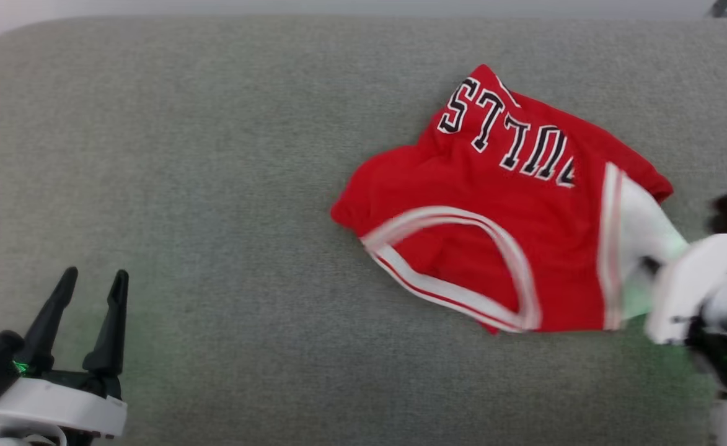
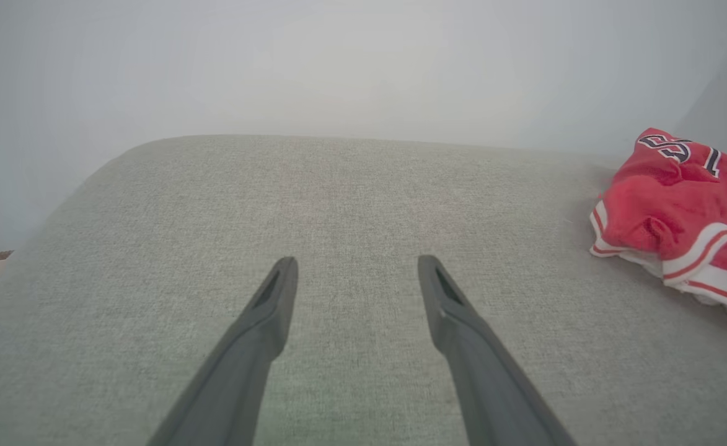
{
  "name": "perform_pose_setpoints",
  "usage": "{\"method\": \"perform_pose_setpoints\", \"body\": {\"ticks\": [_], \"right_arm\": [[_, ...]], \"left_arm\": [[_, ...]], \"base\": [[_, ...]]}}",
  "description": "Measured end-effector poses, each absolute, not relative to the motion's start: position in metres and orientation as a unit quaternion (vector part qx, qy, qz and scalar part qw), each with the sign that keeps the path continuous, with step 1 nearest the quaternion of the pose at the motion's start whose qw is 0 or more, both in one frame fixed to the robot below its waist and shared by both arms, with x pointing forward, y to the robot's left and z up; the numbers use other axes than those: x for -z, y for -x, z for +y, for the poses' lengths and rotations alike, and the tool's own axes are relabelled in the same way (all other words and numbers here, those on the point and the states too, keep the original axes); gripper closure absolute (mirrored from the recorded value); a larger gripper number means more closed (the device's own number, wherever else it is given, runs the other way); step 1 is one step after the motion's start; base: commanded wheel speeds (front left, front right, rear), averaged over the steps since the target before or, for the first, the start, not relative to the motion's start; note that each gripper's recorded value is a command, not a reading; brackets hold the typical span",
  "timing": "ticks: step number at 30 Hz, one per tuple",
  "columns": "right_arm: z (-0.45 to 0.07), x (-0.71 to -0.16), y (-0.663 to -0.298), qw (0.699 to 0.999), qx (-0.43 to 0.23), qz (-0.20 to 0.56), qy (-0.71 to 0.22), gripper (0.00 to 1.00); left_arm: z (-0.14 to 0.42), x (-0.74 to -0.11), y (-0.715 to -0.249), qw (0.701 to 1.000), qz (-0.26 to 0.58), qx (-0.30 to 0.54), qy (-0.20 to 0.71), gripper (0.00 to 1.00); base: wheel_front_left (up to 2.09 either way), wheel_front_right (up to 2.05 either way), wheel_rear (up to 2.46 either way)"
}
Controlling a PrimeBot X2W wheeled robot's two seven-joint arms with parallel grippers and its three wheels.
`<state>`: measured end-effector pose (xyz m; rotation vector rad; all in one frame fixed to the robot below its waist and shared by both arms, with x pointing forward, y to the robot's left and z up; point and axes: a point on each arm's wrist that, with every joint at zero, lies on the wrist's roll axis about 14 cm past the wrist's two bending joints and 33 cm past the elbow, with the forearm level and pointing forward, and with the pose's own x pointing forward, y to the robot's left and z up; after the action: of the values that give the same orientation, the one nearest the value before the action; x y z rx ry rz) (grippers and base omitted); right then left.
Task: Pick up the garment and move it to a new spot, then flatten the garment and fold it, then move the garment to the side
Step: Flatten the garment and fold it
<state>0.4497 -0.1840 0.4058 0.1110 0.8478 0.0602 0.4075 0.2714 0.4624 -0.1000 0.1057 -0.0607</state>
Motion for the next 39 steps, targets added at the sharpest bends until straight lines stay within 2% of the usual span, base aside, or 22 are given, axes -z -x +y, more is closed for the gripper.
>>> {"method": "perform_pose_setpoints", "body": {"ticks": [3, 8, 12, 16, 17, 18, 19, 24, 27, 30, 33, 39], "right_arm": [[-0.227, -0.417, -0.446, 0.92, 0.036, 0.386, -0.051, 1.0], [-0.282, -0.429, -0.427, 0.921, 0.122, 0.366, -0.043, 1.0], [-0.311, -0.43, -0.414, 0.918, 0.169, 0.357, -0.041, 1.0], [-0.321, -0.422, -0.407, 0.916, 0.185, 0.352, -0.044, 1.0], [-0.321, -0.423, -0.409, 0.92, 0.185, 0.342, -0.045, 0.9], [-0.321, -0.425, -0.412, 0.925, 0.184, 0.33, -0.049, 0.24], [-0.322, -0.427, -0.414, 0.929, 0.185, 0.315, -0.057, 0.0], [-0.327, -0.454, -0.421, 0.954, 0.187, 0.231, -0.047, 0.0], [-0.321, -0.475, -0.425, 0.968, 0.171, 0.176, -0.059, 0.0], [-0.303, -0.487, -0.429, 0.977, 0.139, 0.142, -0.077, 0.0], [-0.291, -0.489, -0.425, 0.981, 0.119, 0.129, -0.085, 0.0], [-0.275, -0.484, -0.417, 0.984, 0.096, 0.122, -0.09, 0.0]], "left_arm": [[0.266, -0.463, -0.414, 0.997, 0.05, 0.04, 0.053, 0.0], [0.261, -0.463, -0.423, 0.996, 0.048, 0.052, 0.054, 0.0], [0.257, -0.46, -0.427, 0.995, 0.055, 0.064, 0.051, 0.0], [0.25, -0.457, -0.431, 0.994, 0.061, 0.084, 0.042, 0.0], [0.247, -0.459, -0.433, 0.993, 0.059, 0.09, 0.042, 0.0], [0.244, -0.462, -0.435, 0.993, 0.056, 0.097, 0.042, 0.0], [0.239, -0.466, -0.438, 0.992, 0.052, 0.108, 0.04, 0.0], [0.211, -0.497, -0.458, 0.983, 0.02, 0.18, 0.031, 0.0], [0.187, -0.506, -0.469, 0.97, 0.036, 0.239, 0.026, 0.0], [0.15, -0.496, -0.472, 0.943, 0.123, 0.306, 0.041, 0.0], [0.113, -0.49, -0.471, 0.903, 0.216, 0.365, 0.061, 0.0], [0.063, -0.49, -0.486, 0.839, 0.32, 0.432, 0.08, 0.0]], "base": [[0.0, 0.0, 0.0], [0.0, 0.0, 0.0], [0.0, 0.0, 0.0], [0.0, 0.0, 0.0], [0.0, 0.0, 0.0], [0.0, 0.0, 0.0], [0.0, 0.0, 0.0], [0.0, 0.0, 0.0], [0.0, 0.0, 0.0], [0.0, 0.0, 0.0], [0.0, 0.0, 0.0], [0.0, 0.0, 0.0]]}}
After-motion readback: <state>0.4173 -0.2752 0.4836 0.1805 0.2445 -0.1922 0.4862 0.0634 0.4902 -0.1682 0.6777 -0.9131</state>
